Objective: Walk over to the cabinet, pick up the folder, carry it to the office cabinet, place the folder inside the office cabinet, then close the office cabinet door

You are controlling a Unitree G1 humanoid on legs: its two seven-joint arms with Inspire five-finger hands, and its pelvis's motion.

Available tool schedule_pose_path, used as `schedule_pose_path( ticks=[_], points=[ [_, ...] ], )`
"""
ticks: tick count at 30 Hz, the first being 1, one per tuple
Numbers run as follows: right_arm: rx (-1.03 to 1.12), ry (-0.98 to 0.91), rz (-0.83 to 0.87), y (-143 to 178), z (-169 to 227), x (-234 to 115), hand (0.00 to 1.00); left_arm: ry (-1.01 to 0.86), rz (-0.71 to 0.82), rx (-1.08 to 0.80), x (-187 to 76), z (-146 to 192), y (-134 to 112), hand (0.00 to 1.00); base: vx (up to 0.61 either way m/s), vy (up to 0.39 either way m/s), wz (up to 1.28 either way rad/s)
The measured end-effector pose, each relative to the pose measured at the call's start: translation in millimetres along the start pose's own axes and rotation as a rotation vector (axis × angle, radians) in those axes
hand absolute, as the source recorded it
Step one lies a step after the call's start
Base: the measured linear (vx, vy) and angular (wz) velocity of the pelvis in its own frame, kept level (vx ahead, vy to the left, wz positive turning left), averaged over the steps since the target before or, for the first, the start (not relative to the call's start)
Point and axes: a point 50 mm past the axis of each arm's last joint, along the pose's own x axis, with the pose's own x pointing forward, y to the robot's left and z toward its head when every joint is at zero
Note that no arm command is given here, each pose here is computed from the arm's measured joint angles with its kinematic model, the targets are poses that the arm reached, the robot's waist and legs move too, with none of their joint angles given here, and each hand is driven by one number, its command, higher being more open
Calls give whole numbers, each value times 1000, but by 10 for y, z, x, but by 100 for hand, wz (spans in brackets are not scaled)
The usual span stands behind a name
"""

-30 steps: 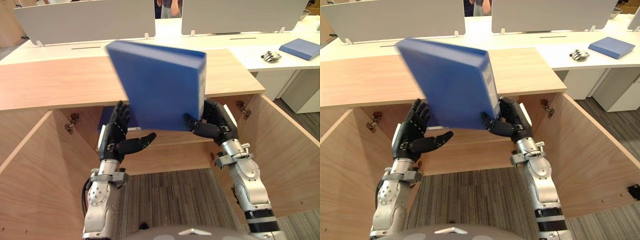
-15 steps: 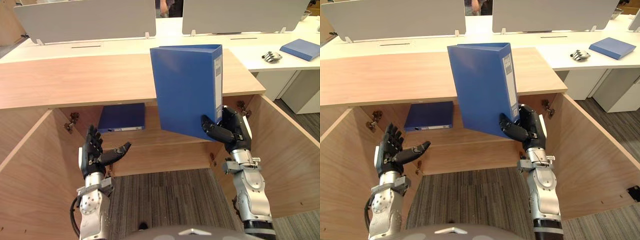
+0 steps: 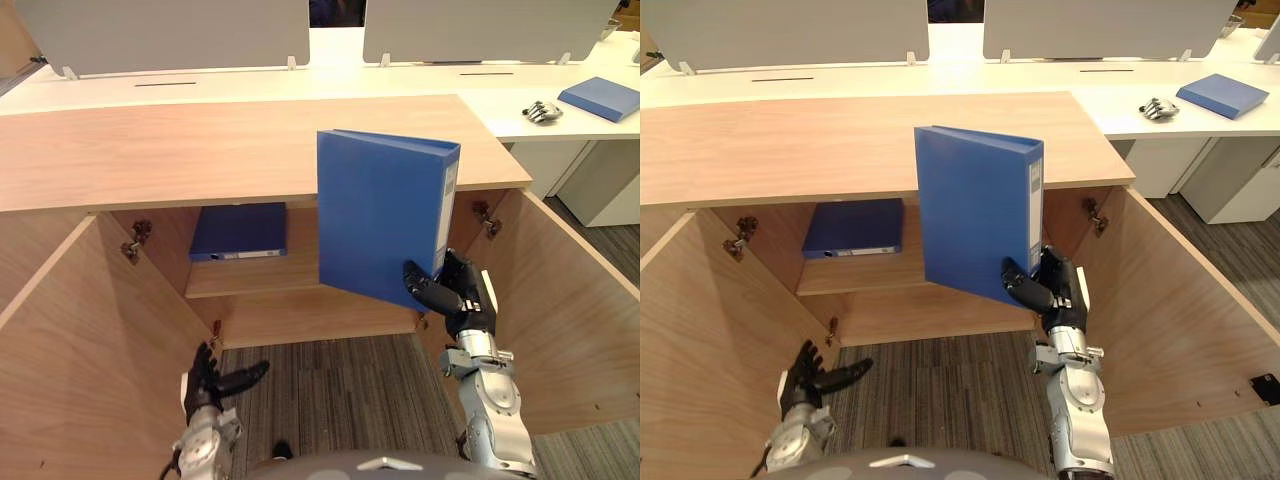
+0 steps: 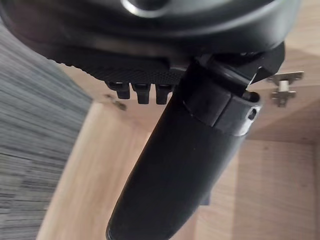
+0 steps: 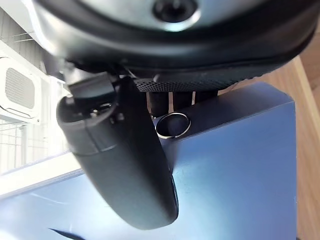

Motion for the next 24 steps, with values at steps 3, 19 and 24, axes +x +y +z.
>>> schedule_pose_path(
  ticks=[3, 19, 24],
  points=[
    [-47, 55, -13, -10, -126, -21, 0, 108, 13, 25, -31, -233, 40, 100, 0, 0, 0],
    [-225, 128, 136, 152, -290, -28, 0, 158, -45, 201, 79, -275, 58, 100, 14, -2, -9],
    [-269, 44, 211, 274, -115, 217, 0, 74, -112, 214, 221, -24, -165, 100, -138, 6, -22]
  ],
)
